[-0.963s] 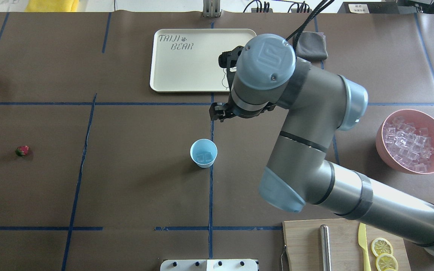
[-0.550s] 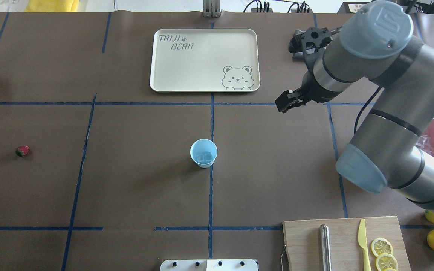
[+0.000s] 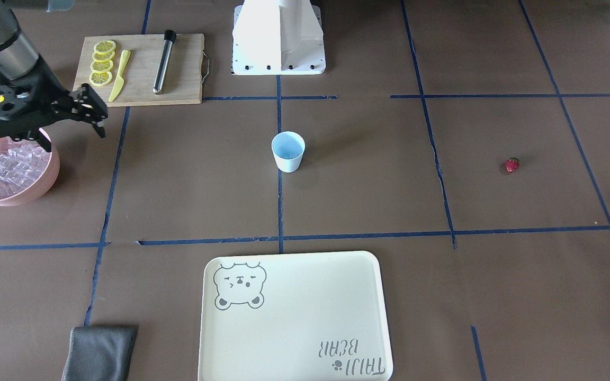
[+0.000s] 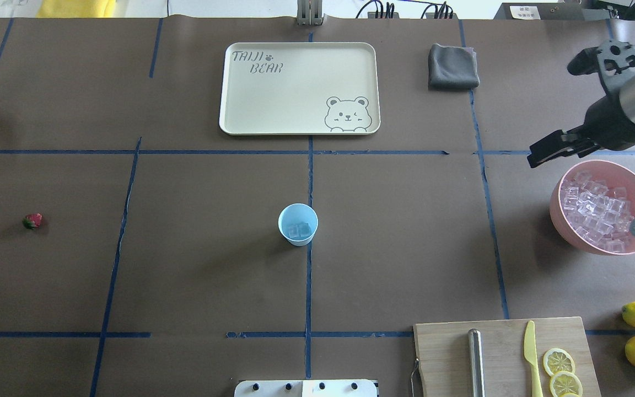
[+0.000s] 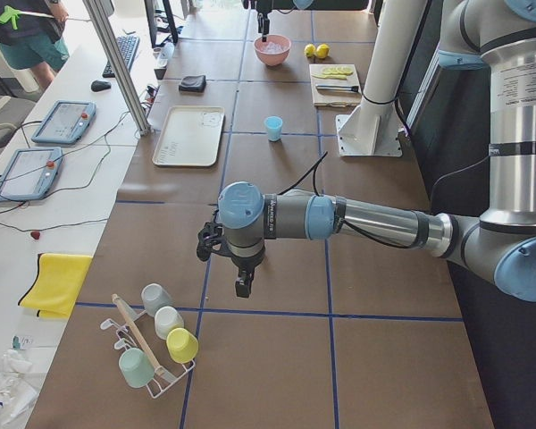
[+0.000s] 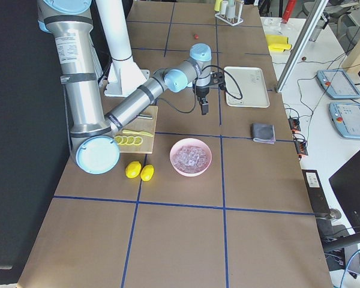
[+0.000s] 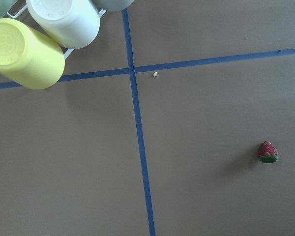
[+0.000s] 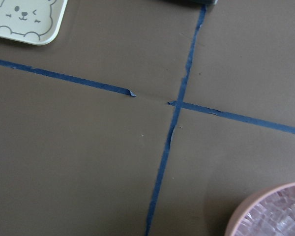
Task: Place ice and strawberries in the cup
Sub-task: 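Move the right gripper back over the ice bowl, then lower the right gripper into the bowl and grasp a third ice cube, then lift the ice cube and carry it over the blue cup, then open the right gripper to drop the ice cube into the cup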
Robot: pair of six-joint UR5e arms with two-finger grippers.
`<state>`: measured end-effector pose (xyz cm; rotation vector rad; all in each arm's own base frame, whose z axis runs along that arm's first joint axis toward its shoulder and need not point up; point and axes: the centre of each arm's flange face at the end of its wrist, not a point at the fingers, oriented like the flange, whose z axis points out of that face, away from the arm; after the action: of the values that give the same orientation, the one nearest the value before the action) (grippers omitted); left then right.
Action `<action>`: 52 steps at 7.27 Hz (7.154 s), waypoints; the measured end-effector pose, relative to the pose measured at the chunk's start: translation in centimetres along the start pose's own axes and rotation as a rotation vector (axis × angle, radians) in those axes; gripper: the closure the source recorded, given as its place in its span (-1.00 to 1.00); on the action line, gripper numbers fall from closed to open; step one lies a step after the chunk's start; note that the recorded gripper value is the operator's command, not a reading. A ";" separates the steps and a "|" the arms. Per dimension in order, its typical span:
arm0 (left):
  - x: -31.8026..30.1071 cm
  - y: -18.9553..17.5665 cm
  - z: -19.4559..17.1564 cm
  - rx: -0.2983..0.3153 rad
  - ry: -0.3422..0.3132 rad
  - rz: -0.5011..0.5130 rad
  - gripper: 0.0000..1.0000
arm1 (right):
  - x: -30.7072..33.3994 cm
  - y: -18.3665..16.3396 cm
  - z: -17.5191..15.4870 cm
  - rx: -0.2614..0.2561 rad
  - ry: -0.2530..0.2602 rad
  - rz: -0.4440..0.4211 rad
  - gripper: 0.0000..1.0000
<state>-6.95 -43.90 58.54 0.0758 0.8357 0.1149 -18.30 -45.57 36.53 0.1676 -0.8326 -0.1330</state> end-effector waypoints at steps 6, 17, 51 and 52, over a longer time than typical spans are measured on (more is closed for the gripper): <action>0.5 -0.1 -0.4 0.010 0.004 0.012 -1.00 | 14.3 5.5 4.8 0.050 0.074 0.555 -0.83; 0.9 -0.1 -0.8 0.017 0.004 0.019 -1.00 | 16.5 9.6 12.5 0.061 0.141 0.648 0.61; 1.6 -0.3 0.1 -0.004 0.009 0.028 -1.00 | -46.6 -2.7 12.2 0.041 0.069 0.085 -1.00; 1.6 -0.3 0.1 -0.004 0.008 0.030 -1.00 | -46.4 -3.0 11.9 0.045 0.068 0.082 -1.00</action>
<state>-5.75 -43.95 57.38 0.0845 0.8430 0.1448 -58.23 -41.13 10.23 0.1791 -0.7738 -0.0314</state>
